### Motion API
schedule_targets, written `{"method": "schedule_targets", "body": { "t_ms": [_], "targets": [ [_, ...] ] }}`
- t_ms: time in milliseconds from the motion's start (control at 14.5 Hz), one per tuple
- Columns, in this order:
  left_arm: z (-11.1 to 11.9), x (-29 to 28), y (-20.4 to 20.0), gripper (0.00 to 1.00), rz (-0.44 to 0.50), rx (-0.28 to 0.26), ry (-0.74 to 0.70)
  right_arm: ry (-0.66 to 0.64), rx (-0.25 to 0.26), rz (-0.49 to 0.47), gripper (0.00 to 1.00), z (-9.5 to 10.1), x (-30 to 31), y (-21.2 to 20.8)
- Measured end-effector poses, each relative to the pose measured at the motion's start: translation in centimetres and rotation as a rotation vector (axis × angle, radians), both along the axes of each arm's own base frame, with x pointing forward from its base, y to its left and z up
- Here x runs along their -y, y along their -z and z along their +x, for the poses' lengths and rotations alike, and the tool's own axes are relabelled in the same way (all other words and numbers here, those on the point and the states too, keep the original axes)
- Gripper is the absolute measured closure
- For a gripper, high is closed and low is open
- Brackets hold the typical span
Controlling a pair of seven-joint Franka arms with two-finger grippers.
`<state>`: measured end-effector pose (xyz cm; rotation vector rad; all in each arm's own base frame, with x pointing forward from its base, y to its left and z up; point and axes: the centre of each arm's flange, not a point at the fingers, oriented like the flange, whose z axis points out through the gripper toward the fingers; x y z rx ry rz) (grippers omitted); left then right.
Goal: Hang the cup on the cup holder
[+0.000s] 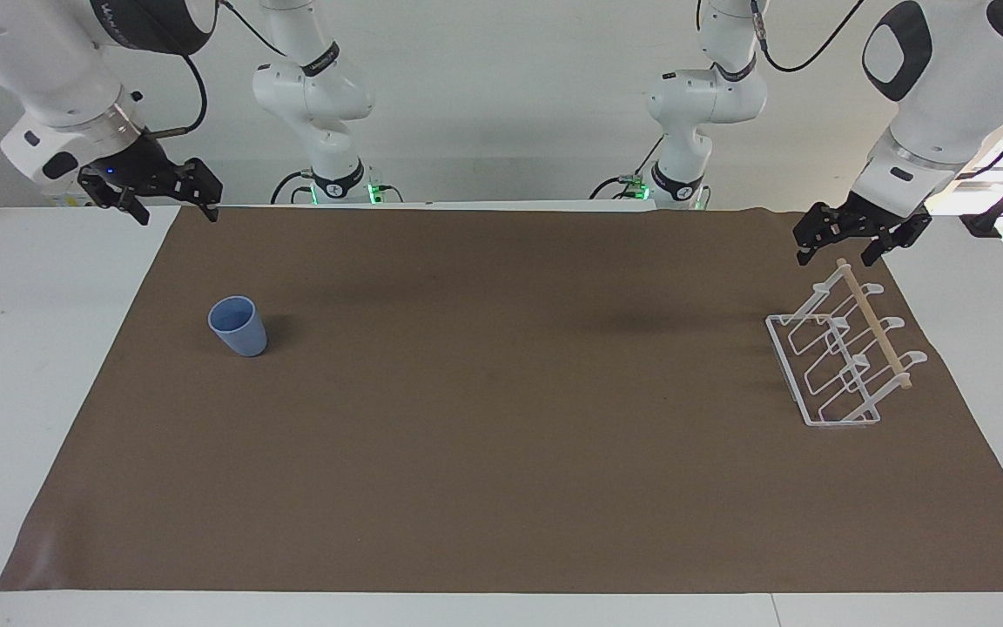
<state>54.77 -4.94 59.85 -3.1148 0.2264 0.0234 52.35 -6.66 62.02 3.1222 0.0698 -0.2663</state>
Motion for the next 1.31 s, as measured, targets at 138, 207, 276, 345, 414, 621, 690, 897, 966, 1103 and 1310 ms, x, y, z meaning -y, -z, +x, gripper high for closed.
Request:
{"method": "schedule_targets", "body": {
  "t_ms": [138,207,276,345,414,621,690,897,966,1103,1310],
  "targets": [
    [0.0,-0.1,0.0,0.00,0.000,-0.001,-0.002,0.000,-0.001,0.000,0.00,0.0,0.0,0.0],
    [0.0,-0.2,0.0,0.00,0.000,-0.001,-0.003,0.000,-0.001,0.000,0.00,0.0,0.0,0.0],
    [0.0,-0.2,0.0,0.00,0.000,-0.001,-0.004,0.000,-0.001,0.000,0.00,0.0,0.0,0.0],
    [0.0,-0.3,0.0,0.00,0.000,-0.001,-0.005,0.000,-0.001,0.000,0.00,0.0,0.0,0.0],
    [0.0,-0.3,0.0,0.00,0.000,-0.001,-0.006,0.001,0.000,0.000,0.00,0.0,0.0,0.0],
    [0.0,-0.5,0.0,0.00,0.000,-0.003,-0.008,0.006,0.007,-0.001,0.00,-0.4,0.3,-0.5],
    [0.0,-0.5,0.0,0.00,0.000,-0.005,-0.009,0.012,0.006,-0.001,0.00,-0.6,0.6,-0.2],
    [-0.1,-0.6,0.1,0.00,0.001,-0.010,-0.010,-0.015,0.078,-0.002,0.00,-0.7,3.4,4.0],
    [-0.1,-0.6,0.1,0.00,0.001,-0.011,-0.011,-0.025,0.091,-0.001,0.00,-1.0,4.6,6.5],
    [-0.1,-0.7,0.1,0.00,0.001,-0.011,-0.012,-0.034,0.094,0.005,0.00,-1.6,6.3,11.3],
    [-0.1,-0.9,0.1,0.00,0.001,-0.011,-0.016,-0.068,0.077,0.018,0.00,-1.9,6.4,14.5]
  ]
}}
